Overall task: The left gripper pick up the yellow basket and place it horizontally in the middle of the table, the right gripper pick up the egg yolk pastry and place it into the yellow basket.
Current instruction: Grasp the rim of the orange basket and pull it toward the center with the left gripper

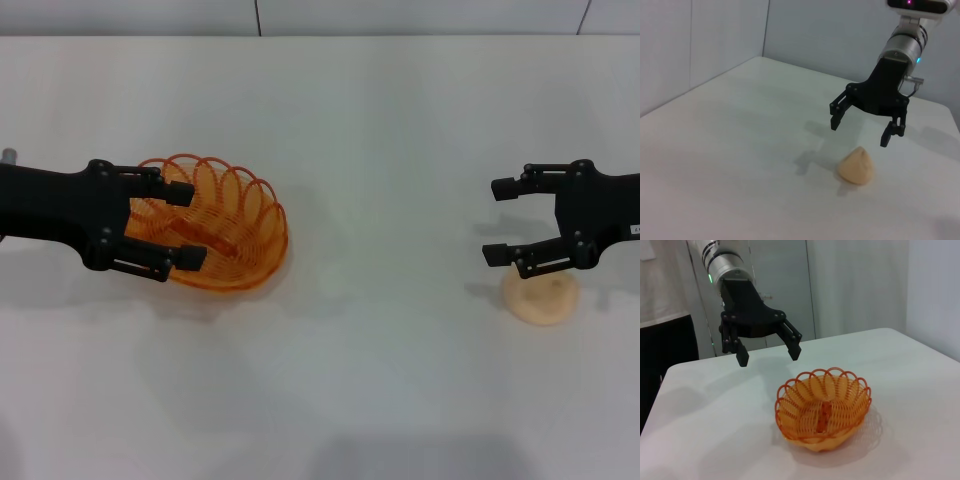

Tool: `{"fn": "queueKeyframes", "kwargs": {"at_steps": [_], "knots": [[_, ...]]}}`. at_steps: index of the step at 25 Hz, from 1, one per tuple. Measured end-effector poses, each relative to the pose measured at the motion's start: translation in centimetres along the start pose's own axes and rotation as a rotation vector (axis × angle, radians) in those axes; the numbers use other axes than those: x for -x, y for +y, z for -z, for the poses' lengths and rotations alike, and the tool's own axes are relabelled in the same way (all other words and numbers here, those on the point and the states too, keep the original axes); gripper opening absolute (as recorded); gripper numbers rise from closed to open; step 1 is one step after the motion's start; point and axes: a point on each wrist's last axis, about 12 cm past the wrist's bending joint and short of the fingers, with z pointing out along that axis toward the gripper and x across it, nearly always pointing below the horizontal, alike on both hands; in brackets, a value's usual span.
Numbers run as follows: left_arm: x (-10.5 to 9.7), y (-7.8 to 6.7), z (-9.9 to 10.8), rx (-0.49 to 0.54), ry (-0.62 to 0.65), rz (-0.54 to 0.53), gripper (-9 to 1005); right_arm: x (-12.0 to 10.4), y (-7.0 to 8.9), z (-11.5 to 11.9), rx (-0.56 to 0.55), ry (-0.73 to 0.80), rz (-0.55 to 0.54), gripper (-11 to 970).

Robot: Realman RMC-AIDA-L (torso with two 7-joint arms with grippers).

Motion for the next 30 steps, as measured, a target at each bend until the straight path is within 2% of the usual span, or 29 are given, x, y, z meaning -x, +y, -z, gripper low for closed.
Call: {"fn": "queueKeyframes", "kwargs": {"at_steps": [20, 24, 30], "knots": [[0.1, 0.2, 0.0, 0.022, -0.001, 0.011, 864, -0.1, 0.2, -0.4, -0.004, -0.012, -0.003, 873], [0.9, 0.3, 0.3, 0.051, 0.004, 0.065, 860, -0.2, 0.2, -0.1, -0.021, -0.028, -0.004, 873], [2.2, -0.2, 0.9, 0.103, 0.054, 0.265, 853, -0.9, 0.7, 0.3, -0.062, -0.031, 0.001, 872]]}}
